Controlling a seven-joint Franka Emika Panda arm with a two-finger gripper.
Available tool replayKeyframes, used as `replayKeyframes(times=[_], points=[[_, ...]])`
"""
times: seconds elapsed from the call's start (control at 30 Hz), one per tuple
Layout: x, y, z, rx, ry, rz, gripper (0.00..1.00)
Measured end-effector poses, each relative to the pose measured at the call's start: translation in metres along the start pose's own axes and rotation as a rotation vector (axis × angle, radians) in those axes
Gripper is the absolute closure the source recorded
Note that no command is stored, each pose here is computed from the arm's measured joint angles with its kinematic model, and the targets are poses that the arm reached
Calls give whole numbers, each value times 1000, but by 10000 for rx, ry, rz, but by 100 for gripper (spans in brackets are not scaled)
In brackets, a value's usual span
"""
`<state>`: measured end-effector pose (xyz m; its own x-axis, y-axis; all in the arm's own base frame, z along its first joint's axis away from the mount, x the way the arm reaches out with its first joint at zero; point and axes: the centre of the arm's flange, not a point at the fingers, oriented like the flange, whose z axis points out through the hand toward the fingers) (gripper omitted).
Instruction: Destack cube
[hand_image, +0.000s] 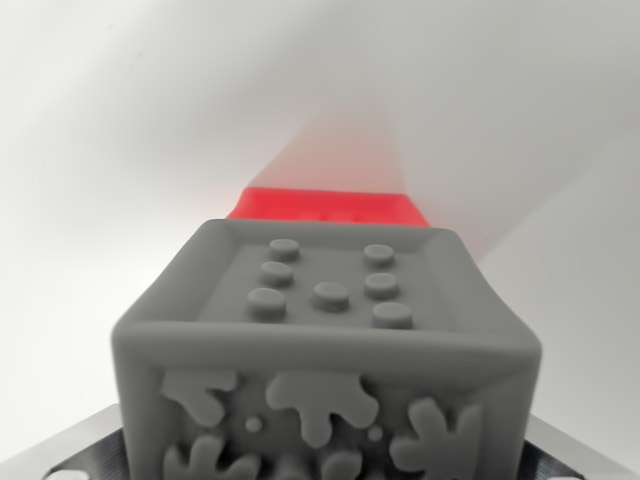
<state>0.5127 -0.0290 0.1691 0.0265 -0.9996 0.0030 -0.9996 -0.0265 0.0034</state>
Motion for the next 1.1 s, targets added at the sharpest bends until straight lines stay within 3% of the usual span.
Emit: replayKeyframes(times=[0.47, 0.7, 1.1], points=[[0, 0, -2, 12, 0, 0, 100], [0, -1, -11, 42, -3, 1, 100], [0, -1, -33, 43, -15, 3, 100]])
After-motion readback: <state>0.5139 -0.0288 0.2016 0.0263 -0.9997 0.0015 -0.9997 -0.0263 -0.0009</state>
